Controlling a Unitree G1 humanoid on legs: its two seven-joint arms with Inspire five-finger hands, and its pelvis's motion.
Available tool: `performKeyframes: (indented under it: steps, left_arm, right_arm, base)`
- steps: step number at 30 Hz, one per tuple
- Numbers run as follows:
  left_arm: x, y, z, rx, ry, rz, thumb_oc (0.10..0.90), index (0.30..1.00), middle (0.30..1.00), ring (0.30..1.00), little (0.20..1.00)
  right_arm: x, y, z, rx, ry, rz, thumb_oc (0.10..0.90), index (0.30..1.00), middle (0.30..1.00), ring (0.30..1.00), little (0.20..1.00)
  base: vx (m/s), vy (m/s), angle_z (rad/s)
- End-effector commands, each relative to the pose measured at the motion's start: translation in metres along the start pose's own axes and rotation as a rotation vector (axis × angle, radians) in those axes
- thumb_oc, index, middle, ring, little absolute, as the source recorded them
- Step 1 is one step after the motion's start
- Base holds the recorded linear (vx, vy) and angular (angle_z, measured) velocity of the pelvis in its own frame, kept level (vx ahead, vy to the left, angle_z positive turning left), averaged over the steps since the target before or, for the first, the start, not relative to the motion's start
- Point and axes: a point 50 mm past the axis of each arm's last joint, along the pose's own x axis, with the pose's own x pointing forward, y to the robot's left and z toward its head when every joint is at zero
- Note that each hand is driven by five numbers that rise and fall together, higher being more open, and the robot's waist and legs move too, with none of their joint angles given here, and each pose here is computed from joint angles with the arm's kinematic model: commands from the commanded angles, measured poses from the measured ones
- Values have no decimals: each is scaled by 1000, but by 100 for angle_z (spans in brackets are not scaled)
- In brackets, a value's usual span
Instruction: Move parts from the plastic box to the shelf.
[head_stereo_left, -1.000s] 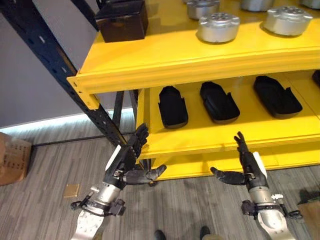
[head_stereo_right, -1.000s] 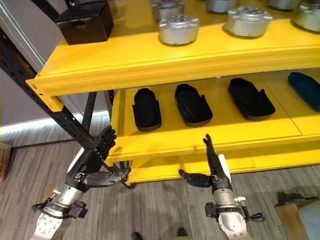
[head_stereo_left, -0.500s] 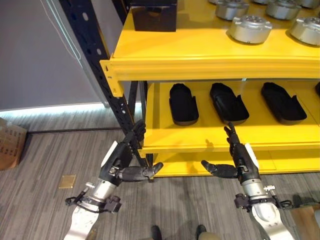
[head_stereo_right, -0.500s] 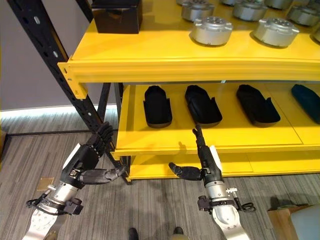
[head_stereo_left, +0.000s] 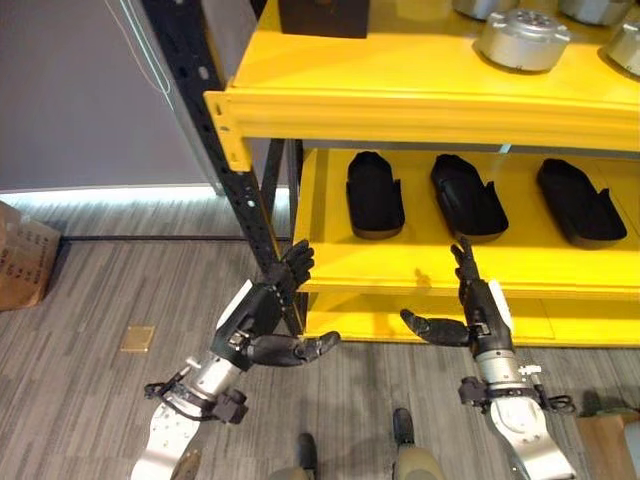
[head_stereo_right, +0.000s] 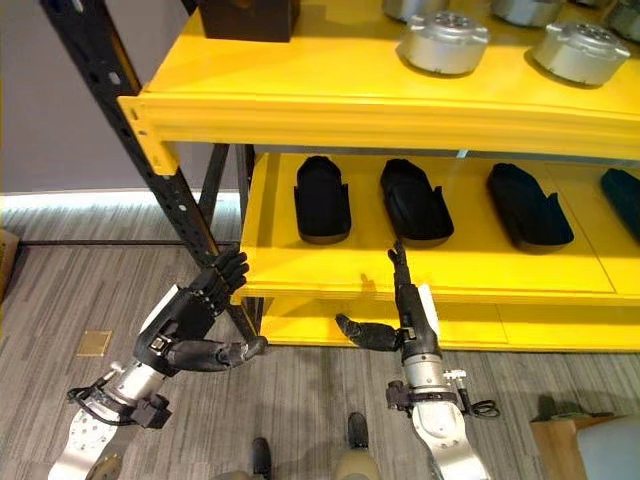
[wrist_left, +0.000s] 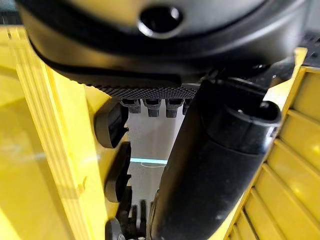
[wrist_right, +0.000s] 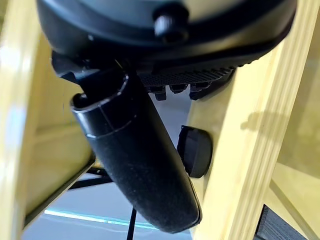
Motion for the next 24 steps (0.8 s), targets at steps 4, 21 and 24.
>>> performKeyframes:
  steps: [4,21,24]
  left_arm:
    - [19,-9,40,-6,-263,-70,900,1000,1000,1000,1000]
    - [15,-10,37,0,-227,-55,900,1000,1000,1000,1000]
    - [16,-11,38,-1,-224,-56,900,1000,1000,1000,1000]
  right_arm:
    - [23,0,48,-3,-266,51,900,1000,1000,1000,1000]
    - [31,12,56,-7,-300,194,900,1000,1000,1000,1000]
    - [32,14,56,-5,-299,204,900,1000,1000,1000,1000]
  base:
    - [73,-138,5]
    - [38,-62,-2]
    - [0,0,0]
